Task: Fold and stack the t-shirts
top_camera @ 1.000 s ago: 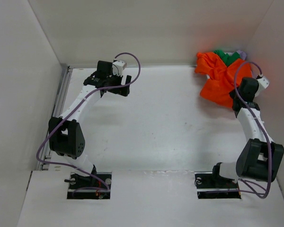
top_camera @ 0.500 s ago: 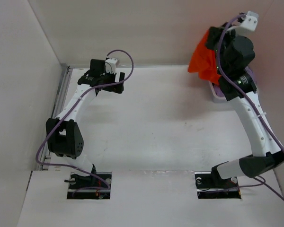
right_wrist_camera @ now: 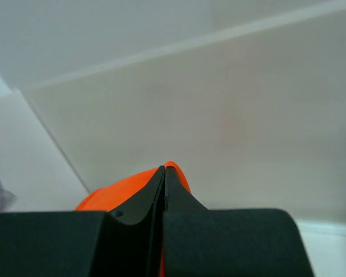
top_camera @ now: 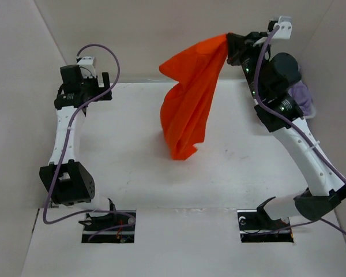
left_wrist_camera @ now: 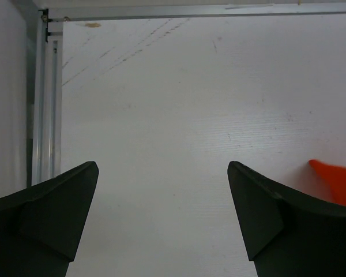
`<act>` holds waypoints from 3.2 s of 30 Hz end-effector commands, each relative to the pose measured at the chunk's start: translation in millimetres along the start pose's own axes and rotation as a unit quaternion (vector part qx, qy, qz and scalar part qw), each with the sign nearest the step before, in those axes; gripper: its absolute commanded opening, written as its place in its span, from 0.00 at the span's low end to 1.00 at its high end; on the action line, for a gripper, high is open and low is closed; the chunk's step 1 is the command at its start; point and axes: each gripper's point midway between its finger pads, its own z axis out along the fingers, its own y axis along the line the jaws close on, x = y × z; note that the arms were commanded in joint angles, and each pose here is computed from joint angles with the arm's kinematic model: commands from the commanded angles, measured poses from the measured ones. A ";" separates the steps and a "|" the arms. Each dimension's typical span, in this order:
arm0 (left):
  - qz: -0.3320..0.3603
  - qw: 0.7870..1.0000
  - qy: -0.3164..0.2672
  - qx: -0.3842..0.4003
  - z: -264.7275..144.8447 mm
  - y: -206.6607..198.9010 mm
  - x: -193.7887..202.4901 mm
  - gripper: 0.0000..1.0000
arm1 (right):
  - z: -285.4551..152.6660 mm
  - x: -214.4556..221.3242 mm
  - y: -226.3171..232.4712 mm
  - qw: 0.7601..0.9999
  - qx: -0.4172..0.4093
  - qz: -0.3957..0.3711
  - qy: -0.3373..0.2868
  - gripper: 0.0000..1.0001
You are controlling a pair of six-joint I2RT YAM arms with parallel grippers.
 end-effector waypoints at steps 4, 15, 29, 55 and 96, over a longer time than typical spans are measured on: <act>0.031 0.999 0.003 0.009 -7.0 -7.7 10.7 1.00 | -37.6 156.1 -86.0 0.979 0.086 0.054 0.178 0.09; 0.151 0.965 0.203 0.065 34.1 -70.5 151.7 1.00 | -88.0 296.4 -129.5 0.916 0.121 0.054 0.379 0.60; 0.162 0.908 0.323 0.214 -13.9 -126.8 235.6 0.95 | -83.5 469.5 -34.0 0.825 0.010 0.018 0.564 0.67; 0.143 0.889 0.373 0.226 -22.4 -146.1 274.8 0.05 | -94.6 496.5 -55.8 0.816 0.059 0.012 0.575 0.15; 0.115 0.907 0.348 0.210 -18.6 -137.2 258.5 0.08 | -124.7 522.5 -53.0 0.783 0.094 -0.044 0.614 0.00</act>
